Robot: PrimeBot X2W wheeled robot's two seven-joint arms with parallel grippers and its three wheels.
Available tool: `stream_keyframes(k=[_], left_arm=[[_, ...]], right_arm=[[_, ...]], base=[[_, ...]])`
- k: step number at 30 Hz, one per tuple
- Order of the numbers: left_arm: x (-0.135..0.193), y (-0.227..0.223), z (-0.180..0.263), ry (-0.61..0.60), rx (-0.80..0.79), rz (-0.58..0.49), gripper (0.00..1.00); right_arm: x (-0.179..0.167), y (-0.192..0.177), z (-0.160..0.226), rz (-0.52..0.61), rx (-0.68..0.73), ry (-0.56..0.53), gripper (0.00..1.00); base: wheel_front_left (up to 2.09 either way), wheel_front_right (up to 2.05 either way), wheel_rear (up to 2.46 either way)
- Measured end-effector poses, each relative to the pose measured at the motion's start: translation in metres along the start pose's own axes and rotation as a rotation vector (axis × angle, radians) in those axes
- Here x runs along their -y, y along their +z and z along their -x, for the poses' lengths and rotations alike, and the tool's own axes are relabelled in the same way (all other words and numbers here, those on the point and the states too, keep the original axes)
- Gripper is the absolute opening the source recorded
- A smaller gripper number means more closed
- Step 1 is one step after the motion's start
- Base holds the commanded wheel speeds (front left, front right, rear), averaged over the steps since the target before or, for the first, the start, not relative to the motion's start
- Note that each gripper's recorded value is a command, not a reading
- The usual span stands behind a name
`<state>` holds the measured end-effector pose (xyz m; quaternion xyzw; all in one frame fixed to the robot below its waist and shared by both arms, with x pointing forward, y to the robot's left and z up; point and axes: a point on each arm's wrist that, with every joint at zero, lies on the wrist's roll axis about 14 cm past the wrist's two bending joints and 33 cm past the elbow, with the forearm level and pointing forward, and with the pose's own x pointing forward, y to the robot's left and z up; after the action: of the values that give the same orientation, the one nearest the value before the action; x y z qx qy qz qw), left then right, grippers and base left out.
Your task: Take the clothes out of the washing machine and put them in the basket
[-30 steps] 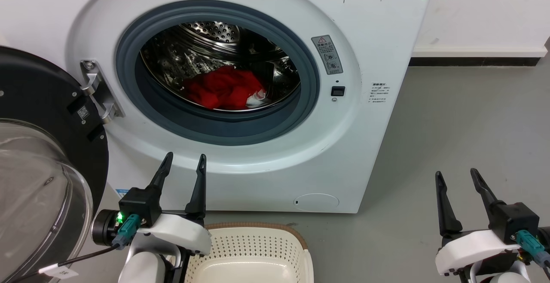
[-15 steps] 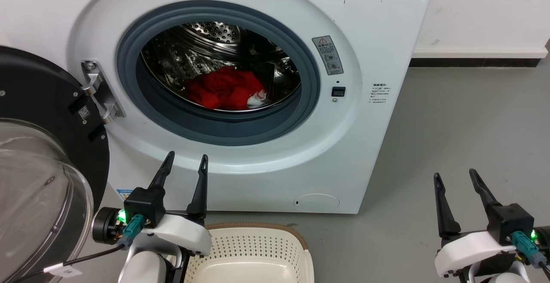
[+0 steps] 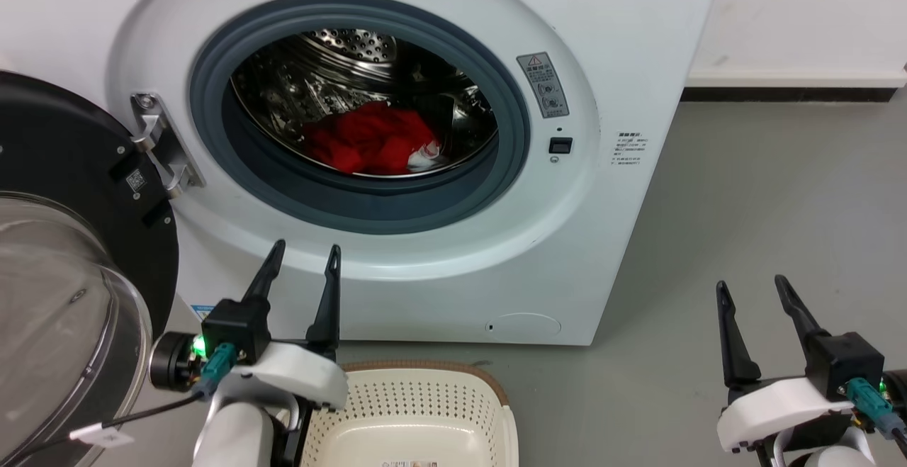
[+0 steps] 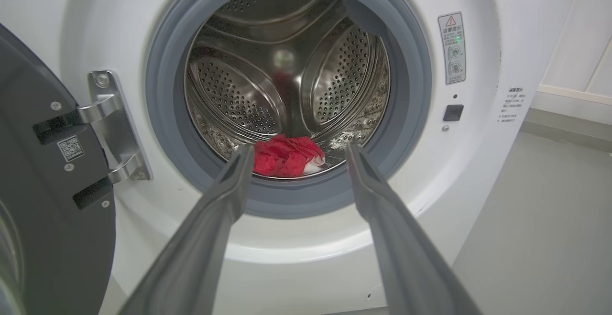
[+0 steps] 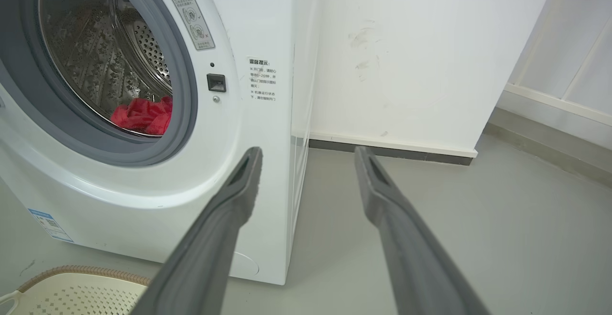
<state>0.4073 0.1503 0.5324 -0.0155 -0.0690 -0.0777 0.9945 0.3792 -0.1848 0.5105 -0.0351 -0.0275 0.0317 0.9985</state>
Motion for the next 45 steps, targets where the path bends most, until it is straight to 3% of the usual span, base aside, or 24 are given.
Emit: stream_keyframes(k=[16,45], left_arm=[[0.0,-0.019,-0.091,-0.01,-0.015,-0.007,1.0],[-0.025,-0.163,-0.269,-0.051,-0.311,-0.105,1.0]], right_arm=[[0.001,-0.018,-0.037,-0.022,-0.028,0.003,1.0],[0.012,-0.13,-0.071,-0.09,-0.25,-0.023,1.0]], base=[[0.0,0.0,0.0],[0.0,0.0,0.0]])
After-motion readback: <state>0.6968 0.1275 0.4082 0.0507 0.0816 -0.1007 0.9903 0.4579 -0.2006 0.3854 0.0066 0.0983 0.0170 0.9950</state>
